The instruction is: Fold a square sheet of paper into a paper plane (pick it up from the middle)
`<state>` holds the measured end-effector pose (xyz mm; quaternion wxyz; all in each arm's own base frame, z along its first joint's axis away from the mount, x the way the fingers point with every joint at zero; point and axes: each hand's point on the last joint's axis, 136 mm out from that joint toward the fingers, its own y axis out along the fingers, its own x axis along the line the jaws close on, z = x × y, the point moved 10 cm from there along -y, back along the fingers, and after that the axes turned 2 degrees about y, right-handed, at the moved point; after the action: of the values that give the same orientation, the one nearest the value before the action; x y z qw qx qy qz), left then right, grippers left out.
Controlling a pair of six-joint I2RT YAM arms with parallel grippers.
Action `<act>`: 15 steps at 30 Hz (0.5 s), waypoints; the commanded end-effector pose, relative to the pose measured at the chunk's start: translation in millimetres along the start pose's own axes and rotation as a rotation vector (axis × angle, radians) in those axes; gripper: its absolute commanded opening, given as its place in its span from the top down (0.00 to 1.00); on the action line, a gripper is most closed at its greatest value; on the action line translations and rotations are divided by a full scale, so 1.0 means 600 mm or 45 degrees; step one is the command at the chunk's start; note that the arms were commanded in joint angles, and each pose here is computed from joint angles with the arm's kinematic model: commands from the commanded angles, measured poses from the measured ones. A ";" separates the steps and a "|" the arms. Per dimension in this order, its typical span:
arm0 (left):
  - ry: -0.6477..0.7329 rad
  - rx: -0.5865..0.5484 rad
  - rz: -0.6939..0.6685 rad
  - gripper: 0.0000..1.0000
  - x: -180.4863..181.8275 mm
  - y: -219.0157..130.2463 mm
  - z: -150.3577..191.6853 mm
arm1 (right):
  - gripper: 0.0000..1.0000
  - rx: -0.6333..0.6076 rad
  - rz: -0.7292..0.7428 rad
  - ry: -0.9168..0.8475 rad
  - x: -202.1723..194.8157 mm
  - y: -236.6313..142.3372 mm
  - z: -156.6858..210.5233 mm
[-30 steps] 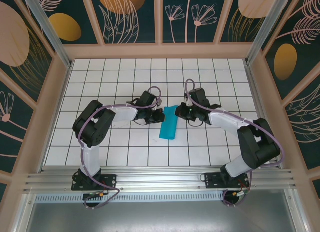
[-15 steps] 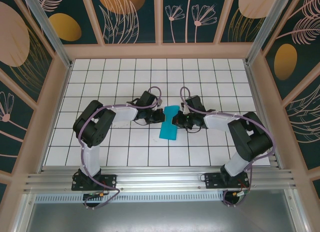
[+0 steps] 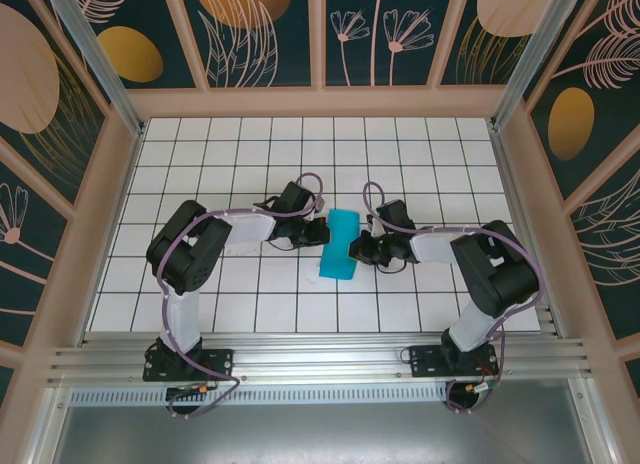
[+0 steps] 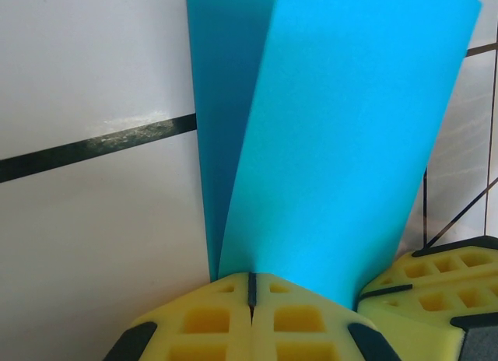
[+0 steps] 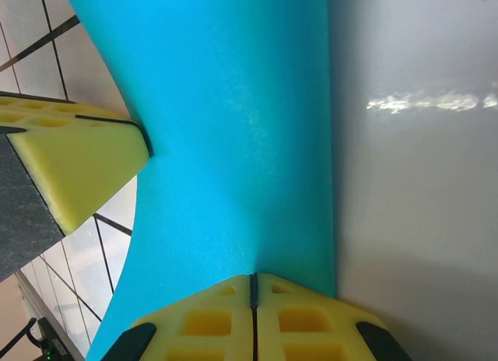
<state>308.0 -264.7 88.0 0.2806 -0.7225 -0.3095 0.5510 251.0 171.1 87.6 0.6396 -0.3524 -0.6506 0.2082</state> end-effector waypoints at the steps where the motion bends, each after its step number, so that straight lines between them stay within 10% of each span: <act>1: -0.040 0.119 -0.157 0.98 0.045 0.031 0.035 | 0.91 -0.009 0.067 -0.004 -0.017 -0.003 0.006; 15: -0.035 0.123 -0.170 0.98 0.046 0.033 0.033 | 0.91 0.022 -0.082 0.006 -0.014 -0.011 0.034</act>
<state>309.5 -265.9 88.1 0.2826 -0.7251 -0.3066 0.5480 235.7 166.0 97.2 0.6395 -0.3281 -0.6706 0.1836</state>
